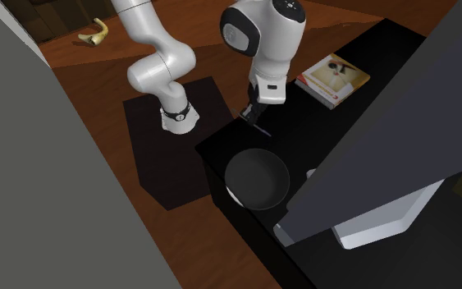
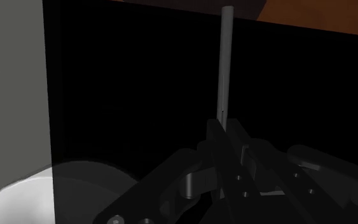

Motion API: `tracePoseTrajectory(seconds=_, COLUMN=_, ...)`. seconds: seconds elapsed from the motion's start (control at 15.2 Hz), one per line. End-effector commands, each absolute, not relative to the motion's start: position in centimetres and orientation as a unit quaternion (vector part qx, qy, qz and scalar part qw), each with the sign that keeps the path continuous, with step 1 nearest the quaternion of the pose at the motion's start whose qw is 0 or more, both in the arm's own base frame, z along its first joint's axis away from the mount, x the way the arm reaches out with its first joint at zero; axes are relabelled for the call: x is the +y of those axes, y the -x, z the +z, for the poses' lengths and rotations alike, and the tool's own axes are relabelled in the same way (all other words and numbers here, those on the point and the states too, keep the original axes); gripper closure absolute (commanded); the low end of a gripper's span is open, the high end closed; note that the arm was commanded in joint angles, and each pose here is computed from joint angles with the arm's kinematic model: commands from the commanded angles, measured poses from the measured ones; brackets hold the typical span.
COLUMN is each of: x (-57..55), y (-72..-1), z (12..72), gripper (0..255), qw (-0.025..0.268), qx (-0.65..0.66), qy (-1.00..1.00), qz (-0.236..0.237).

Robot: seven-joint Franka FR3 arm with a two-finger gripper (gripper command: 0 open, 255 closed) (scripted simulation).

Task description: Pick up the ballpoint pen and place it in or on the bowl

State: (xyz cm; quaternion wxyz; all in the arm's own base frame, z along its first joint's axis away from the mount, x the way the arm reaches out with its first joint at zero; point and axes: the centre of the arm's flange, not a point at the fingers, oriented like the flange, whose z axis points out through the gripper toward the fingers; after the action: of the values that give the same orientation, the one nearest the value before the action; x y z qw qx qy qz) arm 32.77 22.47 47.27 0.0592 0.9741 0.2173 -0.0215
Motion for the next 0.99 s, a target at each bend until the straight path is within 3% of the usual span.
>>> tracePoseTrajectory(seconds=0.0, x=22.5, y=-32.8, z=48.4, gripper=255, qw=0.059, qx=0.217, qy=-0.974, qz=-0.022)
tracePoseTrajectory(seconds=0.79, x=22.5, y=-32.8, z=54.8, gripper=255, qw=0.059, qx=0.217, qy=-0.974, qz=-0.022)
tracePoseTrajectory(seconds=0.92, x=21.6, y=-35.3, z=54.9, gripper=255, qw=0.059, qx=0.217, qy=-0.974, qz=-0.022)
